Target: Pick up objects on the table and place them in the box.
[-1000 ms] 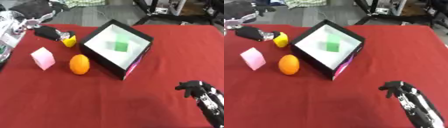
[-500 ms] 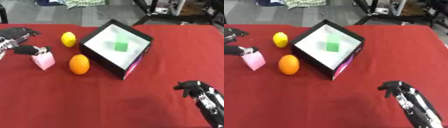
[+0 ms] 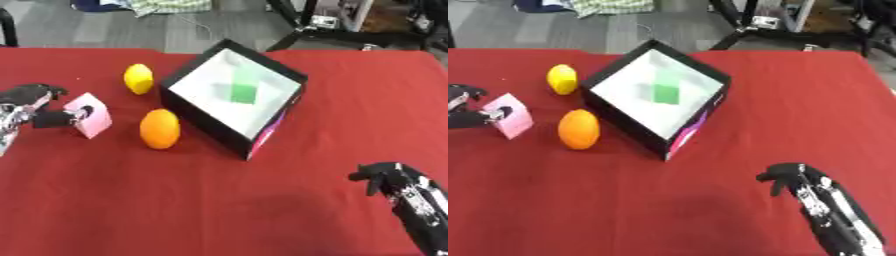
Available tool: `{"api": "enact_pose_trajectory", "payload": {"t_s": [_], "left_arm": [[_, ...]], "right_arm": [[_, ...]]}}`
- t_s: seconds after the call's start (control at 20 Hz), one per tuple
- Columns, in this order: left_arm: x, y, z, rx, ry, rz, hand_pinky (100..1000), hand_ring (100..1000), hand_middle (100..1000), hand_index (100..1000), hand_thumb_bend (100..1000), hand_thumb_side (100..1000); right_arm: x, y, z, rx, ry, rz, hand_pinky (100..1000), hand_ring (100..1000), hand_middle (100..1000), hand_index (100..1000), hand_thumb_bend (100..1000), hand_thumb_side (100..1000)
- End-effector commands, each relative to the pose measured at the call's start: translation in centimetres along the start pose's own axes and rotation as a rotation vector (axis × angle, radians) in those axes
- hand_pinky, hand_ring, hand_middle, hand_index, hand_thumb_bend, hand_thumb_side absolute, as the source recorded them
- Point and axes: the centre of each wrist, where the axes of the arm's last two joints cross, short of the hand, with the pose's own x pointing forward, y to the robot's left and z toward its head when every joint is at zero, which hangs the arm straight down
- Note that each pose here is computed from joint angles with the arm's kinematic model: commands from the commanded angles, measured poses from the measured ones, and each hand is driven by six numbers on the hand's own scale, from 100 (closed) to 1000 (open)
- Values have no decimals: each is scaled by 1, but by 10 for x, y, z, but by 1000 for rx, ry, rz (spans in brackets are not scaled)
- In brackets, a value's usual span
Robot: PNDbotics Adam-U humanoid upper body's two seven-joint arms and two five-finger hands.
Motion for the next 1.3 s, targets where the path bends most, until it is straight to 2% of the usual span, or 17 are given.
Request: {"api": "enact_pose_trajectory", "payload": {"t_s": [0.05,0.15,0.3,0.45,0.5,0.55,0.65,0.7,0.75,0.8,0.9,1.05,1.2,1.3], "left_arm": [[-4,-4,-3,-6,4,15,771,681,787,932,311,902],[-2,-8,-4,-28,-19,34,775,680,784,932,307,925],[-2,-7,-3,-53,-60,43,781,689,789,936,377,1000],[0,-3,0,-69,-94,17,781,699,795,939,433,1000],[1,-2,1,-75,-103,3,780,697,790,934,415,992],[2,-2,1,-79,-110,-9,778,693,784,928,391,957],[4,-3,2,-87,-115,-25,769,663,747,886,229,678],[4,-3,1,-85,-112,-28,760,633,704,852,156,470],[5,-3,1,-78,-109,-29,750,609,650,815,119,308],[5,-3,1,-66,-106,-27,738,573,592,770,100,195],[5,0,2,-25,-103,-16,724,532,534,718,100,201],[6,8,5,45,-107,9,719,512,511,698,100,214],[8,28,11,132,-133,51,721,501,499,692,100,234],[11,49,20,198,-168,66,724,498,496,692,100,241]], "right_arm": [[7,-2,-1,3,-16,22,1000,716,411,686,100,658],[7,-2,-1,1,-15,22,1000,716,411,686,100,673],[7,-2,-1,-2,-14,23,1000,716,411,686,100,696],[7,-2,-1,-2,-13,22,1000,716,411,687,100,681],[7,-1,-1,0,-13,23,1000,716,411,687,100,668],[7,-1,-1,1,-14,23,1000,716,411,687,100,667],[7,-2,-1,2,-14,23,1000,716,411,687,100,665],[7,-2,-1,2,-15,23,1000,716,411,687,100,670],[7,-2,-1,0,-14,24,1000,716,411,687,100,694],[7,-2,0,-2,-12,24,1000,716,411,687,100,710],[7,-2,0,-7,-11,25,1000,716,411,687,100,703],[7,-2,0,-9,-11,26,1000,716,411,687,100,689],[7,-2,0,-6,-12,27,1000,716,411,687,100,661],[7,-2,0,-5,-12,27,1000,716,411,687,100,658]]}}
